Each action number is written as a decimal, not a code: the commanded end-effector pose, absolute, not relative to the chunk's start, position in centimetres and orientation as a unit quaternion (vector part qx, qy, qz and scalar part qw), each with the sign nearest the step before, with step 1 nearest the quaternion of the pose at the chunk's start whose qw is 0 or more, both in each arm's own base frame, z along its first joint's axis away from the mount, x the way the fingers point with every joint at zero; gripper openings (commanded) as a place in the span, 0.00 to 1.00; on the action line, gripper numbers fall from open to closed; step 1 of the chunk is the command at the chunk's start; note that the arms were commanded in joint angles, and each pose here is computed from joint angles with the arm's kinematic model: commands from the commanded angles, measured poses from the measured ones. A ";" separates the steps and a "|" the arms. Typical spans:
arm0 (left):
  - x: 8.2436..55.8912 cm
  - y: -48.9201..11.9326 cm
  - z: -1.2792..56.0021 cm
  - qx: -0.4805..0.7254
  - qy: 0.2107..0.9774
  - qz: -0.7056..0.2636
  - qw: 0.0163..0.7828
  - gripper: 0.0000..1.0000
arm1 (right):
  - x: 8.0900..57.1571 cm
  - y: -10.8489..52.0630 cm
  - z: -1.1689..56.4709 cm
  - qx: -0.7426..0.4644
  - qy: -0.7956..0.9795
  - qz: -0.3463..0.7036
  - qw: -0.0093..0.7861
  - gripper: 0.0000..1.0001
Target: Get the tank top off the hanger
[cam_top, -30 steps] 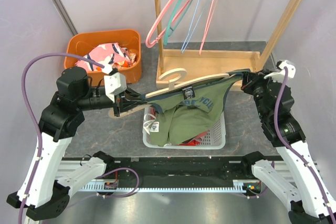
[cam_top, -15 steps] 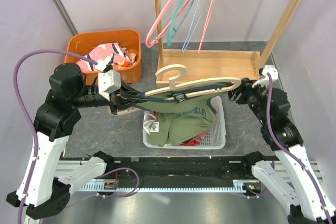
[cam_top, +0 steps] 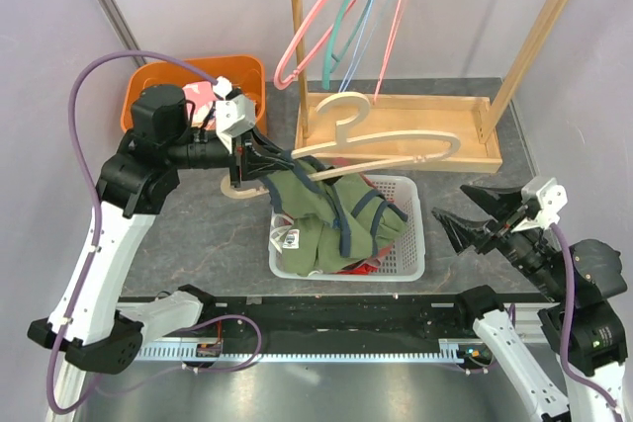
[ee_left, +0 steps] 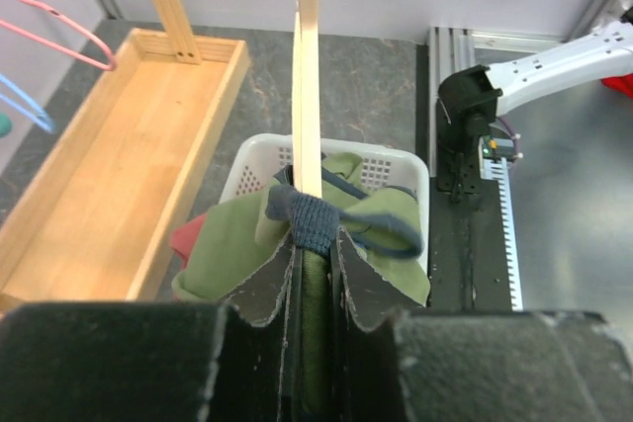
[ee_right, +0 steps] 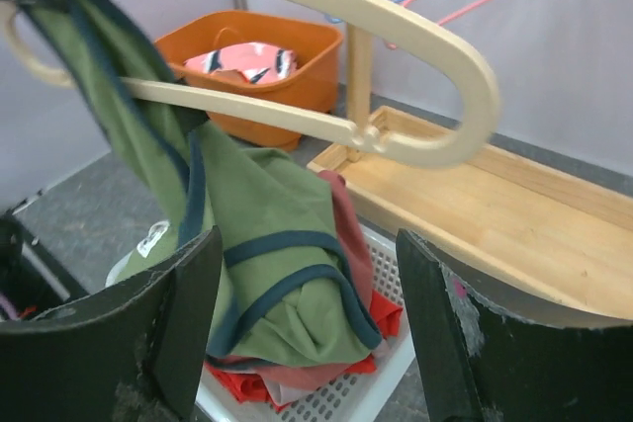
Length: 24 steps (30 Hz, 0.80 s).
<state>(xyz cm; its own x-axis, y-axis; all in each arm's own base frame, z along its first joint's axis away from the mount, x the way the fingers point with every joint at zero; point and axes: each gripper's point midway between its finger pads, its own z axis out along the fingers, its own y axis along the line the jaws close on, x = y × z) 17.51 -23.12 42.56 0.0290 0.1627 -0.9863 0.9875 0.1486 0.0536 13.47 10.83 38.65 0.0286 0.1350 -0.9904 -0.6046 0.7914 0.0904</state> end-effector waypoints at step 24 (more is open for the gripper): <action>12.5 -23.2 43.0 0.583 0.483 -0.453 0.471 0.06 | 13.0 18.2 44.9 -0.431 0.588 0.346 0.591 0.72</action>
<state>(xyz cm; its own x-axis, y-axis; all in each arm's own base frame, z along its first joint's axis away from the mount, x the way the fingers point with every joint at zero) 14.04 -23.43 40.91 0.0346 0.1868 -0.9818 0.9990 -0.0348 0.0286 13.56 16.56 46.80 0.1359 -0.0597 -0.9889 -0.8488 0.5079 -0.1473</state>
